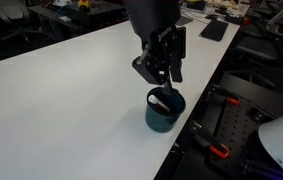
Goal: Remove the marker from the cup and put it on the table
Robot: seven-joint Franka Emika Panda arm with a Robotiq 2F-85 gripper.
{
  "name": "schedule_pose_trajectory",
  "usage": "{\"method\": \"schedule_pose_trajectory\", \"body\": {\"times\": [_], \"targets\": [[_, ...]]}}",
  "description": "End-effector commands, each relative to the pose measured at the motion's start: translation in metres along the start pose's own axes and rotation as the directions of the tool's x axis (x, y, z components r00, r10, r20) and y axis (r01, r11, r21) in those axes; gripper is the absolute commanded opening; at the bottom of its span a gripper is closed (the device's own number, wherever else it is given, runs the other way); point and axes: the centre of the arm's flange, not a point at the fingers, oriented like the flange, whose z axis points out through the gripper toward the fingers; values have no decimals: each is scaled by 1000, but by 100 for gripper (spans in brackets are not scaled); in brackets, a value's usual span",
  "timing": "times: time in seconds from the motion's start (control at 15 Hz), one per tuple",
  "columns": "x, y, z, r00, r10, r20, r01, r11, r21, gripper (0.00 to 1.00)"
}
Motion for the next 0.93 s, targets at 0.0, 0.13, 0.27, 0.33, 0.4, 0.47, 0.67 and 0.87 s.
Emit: {"method": "schedule_pose_trajectory", "body": {"times": [0.0, 0.13, 0.27, 0.33, 0.4, 0.47, 0.67, 0.87], "targets": [[-32, 20, -9, 996, 33, -78, -31, 999, 21, 75], [-39, 29, -12, 995, 39, -91, -36, 999, 35, 90], [-44, 38, -13, 994, 36, -105, -31, 998, 45, 100], [-46, 43, -10, 993, 30, -116, -24, 998, 53, 100], [-45, 48, -7, 990, 14, -143, -5, 998, 64, 100], [-40, 54, -1, 976, -13, -218, 25, 998, 52, 100], [-29, 57, 18, 942, -60, -330, 79, 996, 43, 100], [-15, 49, -3, 949, -56, -312, 73, 996, 44, 100]]}}
